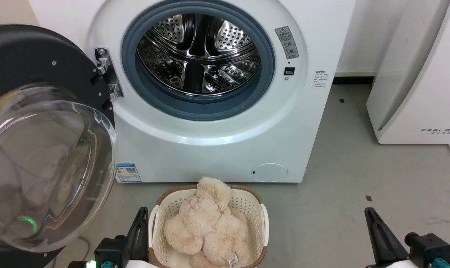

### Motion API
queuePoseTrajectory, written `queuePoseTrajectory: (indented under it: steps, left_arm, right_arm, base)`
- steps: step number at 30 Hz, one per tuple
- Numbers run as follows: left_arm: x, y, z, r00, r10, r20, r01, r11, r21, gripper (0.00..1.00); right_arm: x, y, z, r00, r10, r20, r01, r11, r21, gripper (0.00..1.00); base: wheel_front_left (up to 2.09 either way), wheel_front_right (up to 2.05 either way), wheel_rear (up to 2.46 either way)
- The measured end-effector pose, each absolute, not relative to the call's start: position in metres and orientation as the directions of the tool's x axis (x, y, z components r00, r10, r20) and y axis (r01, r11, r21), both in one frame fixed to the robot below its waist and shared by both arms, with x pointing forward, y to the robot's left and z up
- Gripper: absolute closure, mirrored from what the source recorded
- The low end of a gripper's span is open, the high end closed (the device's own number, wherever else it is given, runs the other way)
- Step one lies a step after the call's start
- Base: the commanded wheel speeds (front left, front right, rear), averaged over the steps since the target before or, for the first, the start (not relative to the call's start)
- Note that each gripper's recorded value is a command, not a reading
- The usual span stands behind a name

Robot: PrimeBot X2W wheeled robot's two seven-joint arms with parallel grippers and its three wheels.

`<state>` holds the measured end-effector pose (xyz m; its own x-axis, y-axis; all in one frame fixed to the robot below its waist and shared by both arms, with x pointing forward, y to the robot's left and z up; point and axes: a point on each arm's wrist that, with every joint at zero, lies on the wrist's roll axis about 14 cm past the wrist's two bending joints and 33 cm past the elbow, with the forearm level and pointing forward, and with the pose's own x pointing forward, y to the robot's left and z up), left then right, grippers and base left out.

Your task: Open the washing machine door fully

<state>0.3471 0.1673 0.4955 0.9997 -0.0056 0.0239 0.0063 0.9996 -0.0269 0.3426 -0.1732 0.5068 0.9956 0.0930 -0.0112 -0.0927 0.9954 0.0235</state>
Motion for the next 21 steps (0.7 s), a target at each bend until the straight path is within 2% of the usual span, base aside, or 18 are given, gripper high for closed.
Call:
queuePoseTrajectory:
  steps: [21]
  left_arm:
    - [0.3501, 0.1696, 0.4982, 1.000, -0.008, 0.010, 0.008, 1.000, -0.017, 1.00]
  right_arm:
    - [0.3472, -0.1705, 0.5092, 0.995, 0.101, -0.014, -0.101, 0.995, 0.012, 1.00]
  base:
    - [0.00, 0.00, 0.00]
